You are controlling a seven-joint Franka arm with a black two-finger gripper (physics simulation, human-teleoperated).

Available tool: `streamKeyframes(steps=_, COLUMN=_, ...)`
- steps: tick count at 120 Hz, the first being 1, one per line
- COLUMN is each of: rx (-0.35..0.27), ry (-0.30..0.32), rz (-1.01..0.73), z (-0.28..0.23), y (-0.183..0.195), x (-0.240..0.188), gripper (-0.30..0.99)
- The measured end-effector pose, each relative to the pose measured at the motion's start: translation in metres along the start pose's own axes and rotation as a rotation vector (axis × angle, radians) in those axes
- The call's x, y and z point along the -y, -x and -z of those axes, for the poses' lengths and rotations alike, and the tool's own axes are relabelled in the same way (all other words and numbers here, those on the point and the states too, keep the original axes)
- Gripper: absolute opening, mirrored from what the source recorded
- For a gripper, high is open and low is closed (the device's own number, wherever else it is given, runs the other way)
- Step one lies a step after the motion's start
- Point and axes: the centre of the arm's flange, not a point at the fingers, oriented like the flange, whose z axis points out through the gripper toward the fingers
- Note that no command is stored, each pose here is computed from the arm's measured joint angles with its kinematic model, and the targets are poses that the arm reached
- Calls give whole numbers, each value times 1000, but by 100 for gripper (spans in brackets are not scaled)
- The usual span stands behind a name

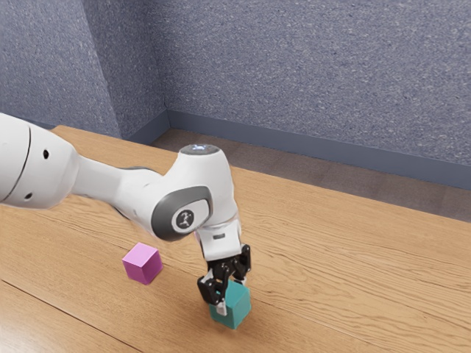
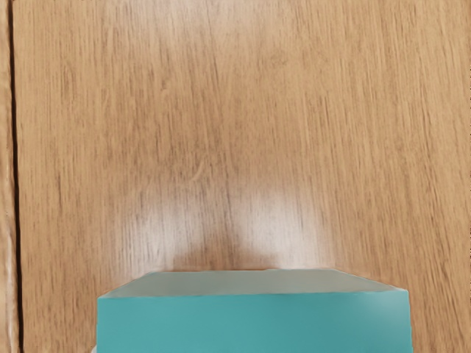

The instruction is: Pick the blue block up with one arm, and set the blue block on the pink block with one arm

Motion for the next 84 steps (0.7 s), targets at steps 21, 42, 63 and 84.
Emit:
streamKeyframes(steps=21, rx=8, ry=-24, rz=40, z=31, y=22, x=1, gripper=27)
streamKeyframes(steps=42, rx=38, ry=-39, rz=80, z=60, y=61, x=4, gripper=27)
streamKeyframes(steps=63, rx=41, ry=-44, rz=137, z=86, y=116, x=6, gripper=27)
streamKeyframes(steps=84, rx=47, ry=-47, rz=185, z=101, y=174, x=6, gripper=27)
